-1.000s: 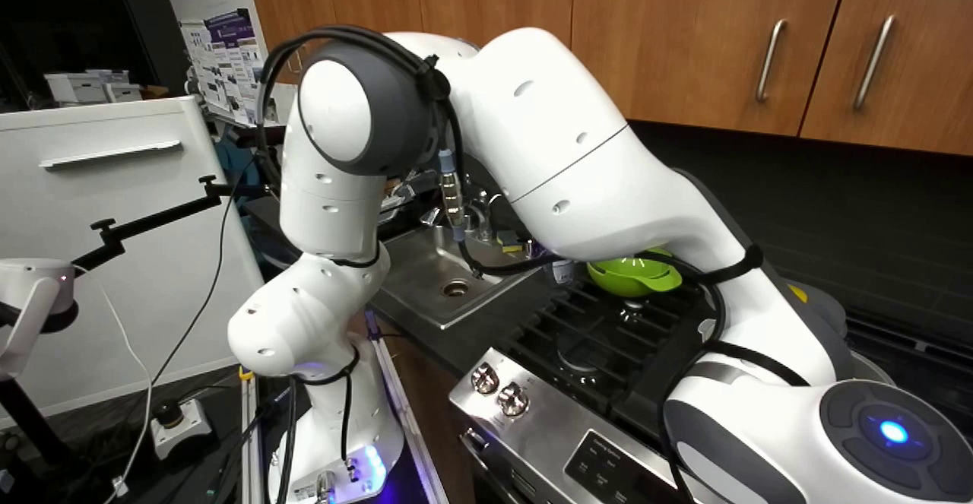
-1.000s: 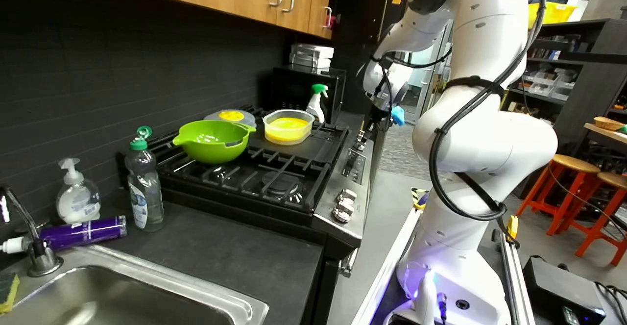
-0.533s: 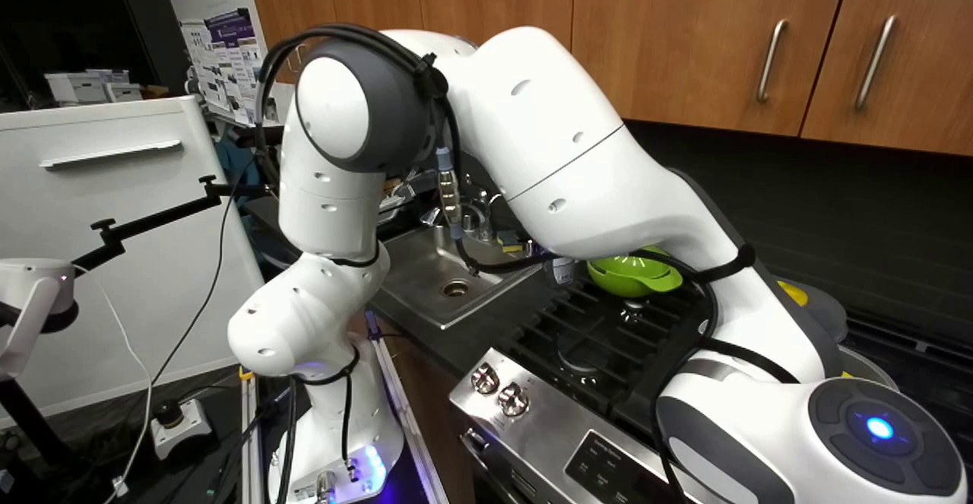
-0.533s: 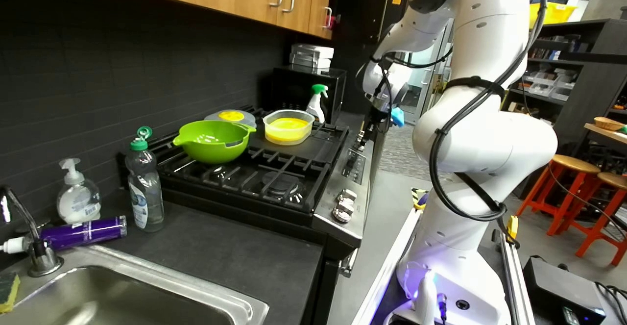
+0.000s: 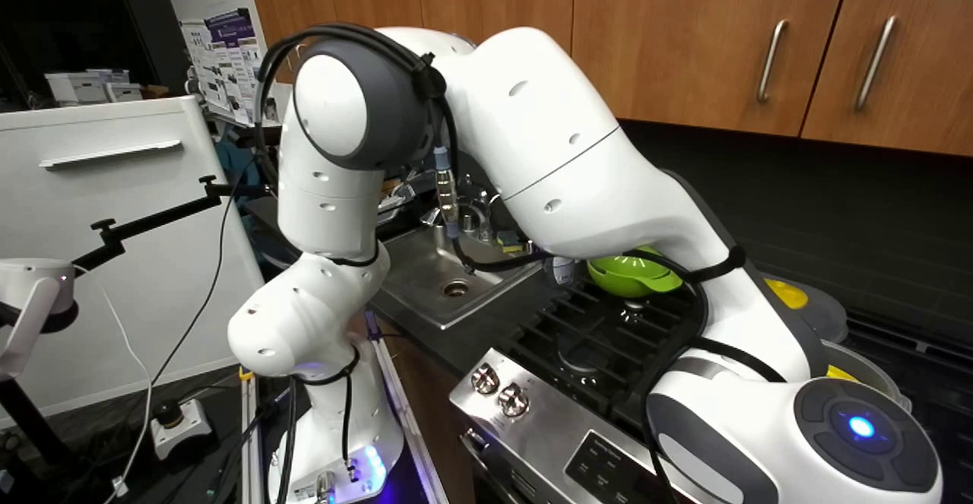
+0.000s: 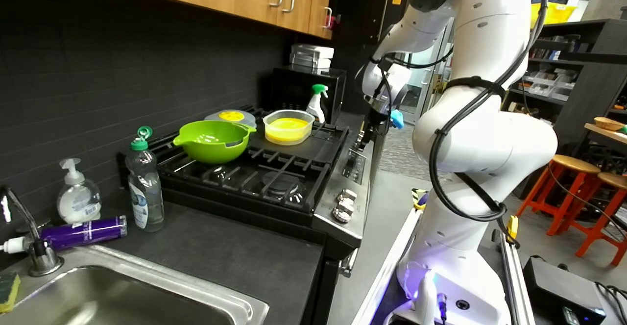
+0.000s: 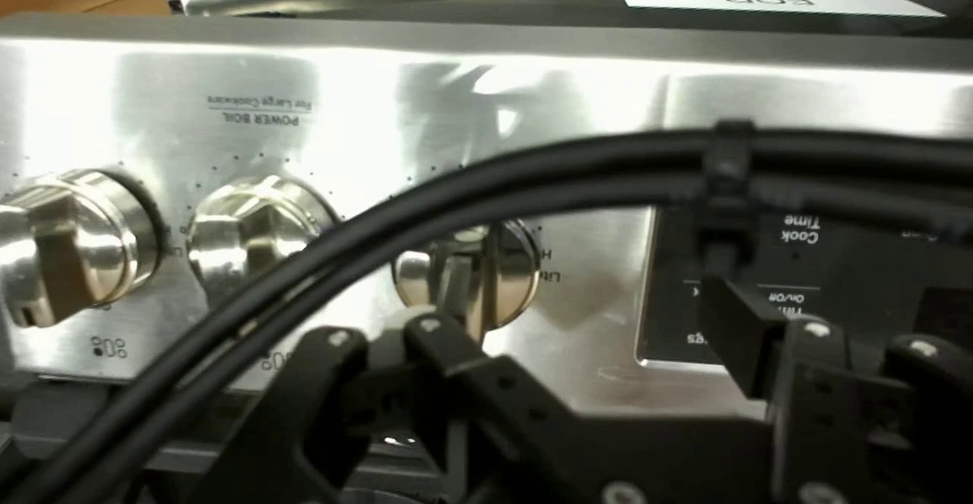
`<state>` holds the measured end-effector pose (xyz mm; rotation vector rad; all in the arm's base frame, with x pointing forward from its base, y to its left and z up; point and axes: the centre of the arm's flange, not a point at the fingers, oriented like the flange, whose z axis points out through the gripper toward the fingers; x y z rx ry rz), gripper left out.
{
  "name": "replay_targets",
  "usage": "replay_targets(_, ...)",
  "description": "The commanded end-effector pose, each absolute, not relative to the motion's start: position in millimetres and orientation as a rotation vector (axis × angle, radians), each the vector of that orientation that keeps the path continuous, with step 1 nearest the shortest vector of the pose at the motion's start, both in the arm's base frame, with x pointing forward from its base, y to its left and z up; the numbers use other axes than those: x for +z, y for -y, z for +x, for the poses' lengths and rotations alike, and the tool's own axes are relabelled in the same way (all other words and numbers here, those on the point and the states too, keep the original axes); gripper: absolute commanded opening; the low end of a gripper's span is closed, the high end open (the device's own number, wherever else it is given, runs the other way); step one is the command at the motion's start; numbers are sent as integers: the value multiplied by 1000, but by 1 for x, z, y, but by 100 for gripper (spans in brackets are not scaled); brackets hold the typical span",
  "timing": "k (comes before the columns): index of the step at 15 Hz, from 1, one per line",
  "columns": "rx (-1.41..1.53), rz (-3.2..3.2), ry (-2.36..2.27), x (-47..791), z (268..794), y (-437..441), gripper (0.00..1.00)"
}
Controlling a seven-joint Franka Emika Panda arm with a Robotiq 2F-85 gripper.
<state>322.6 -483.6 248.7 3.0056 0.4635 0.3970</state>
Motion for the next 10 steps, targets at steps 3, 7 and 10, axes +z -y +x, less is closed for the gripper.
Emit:
replay_targets(3,346,2913,-521,244,314,483,100)
replay_targets(7,321,2839,-513,256,302,486,100)
replay_targets(10,311,2823,-510,258,300,486,100)
